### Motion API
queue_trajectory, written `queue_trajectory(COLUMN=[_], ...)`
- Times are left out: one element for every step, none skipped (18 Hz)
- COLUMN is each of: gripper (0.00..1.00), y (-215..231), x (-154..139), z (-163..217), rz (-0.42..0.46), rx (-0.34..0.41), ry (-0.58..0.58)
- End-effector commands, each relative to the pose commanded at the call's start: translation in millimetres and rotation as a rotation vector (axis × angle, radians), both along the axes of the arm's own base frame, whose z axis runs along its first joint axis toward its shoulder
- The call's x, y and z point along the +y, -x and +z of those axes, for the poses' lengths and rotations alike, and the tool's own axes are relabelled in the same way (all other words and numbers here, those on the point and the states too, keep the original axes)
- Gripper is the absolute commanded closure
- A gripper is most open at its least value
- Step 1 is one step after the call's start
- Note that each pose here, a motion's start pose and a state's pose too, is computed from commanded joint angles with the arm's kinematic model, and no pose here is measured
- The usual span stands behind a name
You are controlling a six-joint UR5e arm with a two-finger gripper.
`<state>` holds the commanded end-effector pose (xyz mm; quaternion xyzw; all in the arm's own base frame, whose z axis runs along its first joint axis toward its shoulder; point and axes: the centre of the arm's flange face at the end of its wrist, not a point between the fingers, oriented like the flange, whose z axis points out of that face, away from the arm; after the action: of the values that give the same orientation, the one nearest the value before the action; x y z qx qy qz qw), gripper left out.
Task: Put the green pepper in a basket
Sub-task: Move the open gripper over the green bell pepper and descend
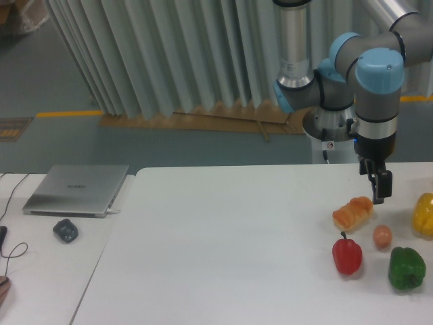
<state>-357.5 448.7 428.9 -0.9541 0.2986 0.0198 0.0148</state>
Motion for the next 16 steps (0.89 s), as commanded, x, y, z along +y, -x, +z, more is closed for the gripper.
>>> queue_trajectory(gripper=[0.00,0.00,0.00,0.00,0.00,0.00,0.00,0.00,0.00,0.00,0.00,0.00,0.00,0.00,0.00,0.00], y=[4,9,12,13,17,24,28,32,37,40,45,54,61,65,71,77], x=[0,1,0,1,4,8,9,10,10,12,13,9,6,7,6,5], z=[1,-1,-4,-5,-7,-10,-14,-20,-26,-32,-35,-38,-39,-41,-44,-47], rz=[0.029,0.042,0.056,0.095,0.170,0.242,0.272,0.280,0.286,0.292,0.303,0.337,0.371,0.399,0.437,0.482], rx=[0.013,0.022,0.025,0.029,0.038,0.053,0.066,0.075,0.085,0.093,0.103,0.107,0.106,0.112,0.116,0.121], ry=[-0.010,-0.016,-0.019,-0.026,-0.040,-0.058,-0.060,-0.040,-0.026,-0.022,-0.028,-0.035,-0.041,-0.051,-0.063,-0.071])
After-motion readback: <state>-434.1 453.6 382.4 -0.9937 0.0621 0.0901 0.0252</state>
